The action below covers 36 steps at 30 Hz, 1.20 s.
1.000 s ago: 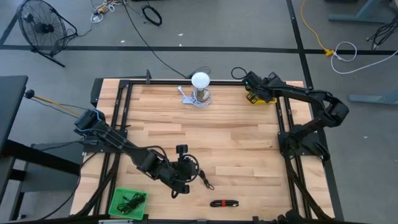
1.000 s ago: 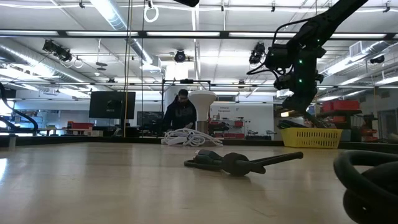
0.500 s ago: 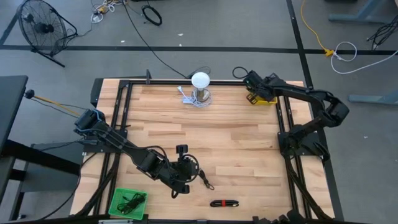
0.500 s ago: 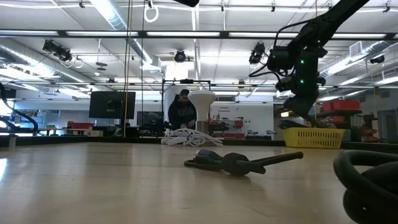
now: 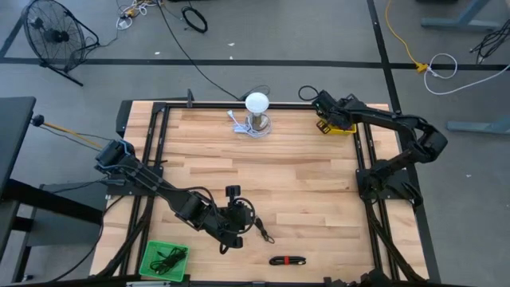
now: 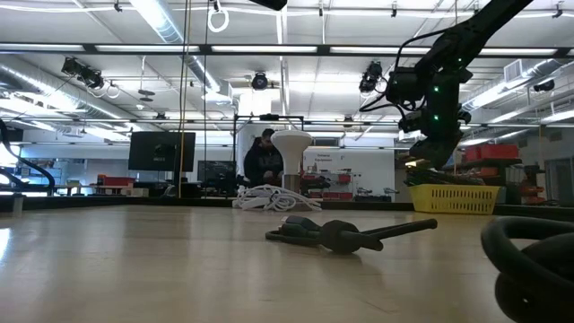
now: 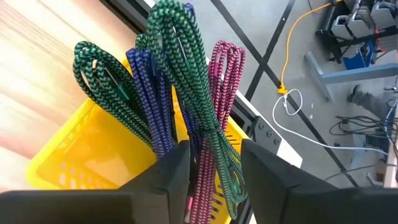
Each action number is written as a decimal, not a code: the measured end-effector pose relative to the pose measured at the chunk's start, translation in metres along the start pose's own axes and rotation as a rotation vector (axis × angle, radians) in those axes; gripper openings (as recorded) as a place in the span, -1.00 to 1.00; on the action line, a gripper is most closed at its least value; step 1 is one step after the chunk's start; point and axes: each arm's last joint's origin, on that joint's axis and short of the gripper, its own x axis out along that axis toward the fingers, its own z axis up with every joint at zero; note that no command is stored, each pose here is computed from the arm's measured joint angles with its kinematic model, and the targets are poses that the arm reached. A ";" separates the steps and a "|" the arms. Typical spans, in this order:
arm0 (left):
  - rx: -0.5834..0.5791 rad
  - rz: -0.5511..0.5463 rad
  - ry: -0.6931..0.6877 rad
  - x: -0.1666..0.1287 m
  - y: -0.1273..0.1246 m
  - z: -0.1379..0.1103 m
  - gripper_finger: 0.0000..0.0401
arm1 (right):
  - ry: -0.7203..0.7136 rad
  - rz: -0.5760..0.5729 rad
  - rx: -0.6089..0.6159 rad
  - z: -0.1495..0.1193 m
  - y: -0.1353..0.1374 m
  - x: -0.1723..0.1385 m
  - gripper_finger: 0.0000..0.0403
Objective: Pick & Place USB Port
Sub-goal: Put the black USB cable into the green bin
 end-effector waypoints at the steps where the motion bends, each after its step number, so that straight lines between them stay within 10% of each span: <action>1: 0.000 0.000 0.000 0.000 0.000 0.000 -0.61 | -0.001 0.000 0.001 0.000 0.000 0.000 -0.26; 16: 0.002 0.001 0.003 0.000 0.000 0.000 -0.61 | -0.078 0.037 0.008 0.000 -0.001 -0.018 -0.24; 36: -0.002 0.002 0.006 0.000 0.000 -0.001 -0.61 | -0.332 0.925 -0.163 -0.039 0.066 -0.139 -0.24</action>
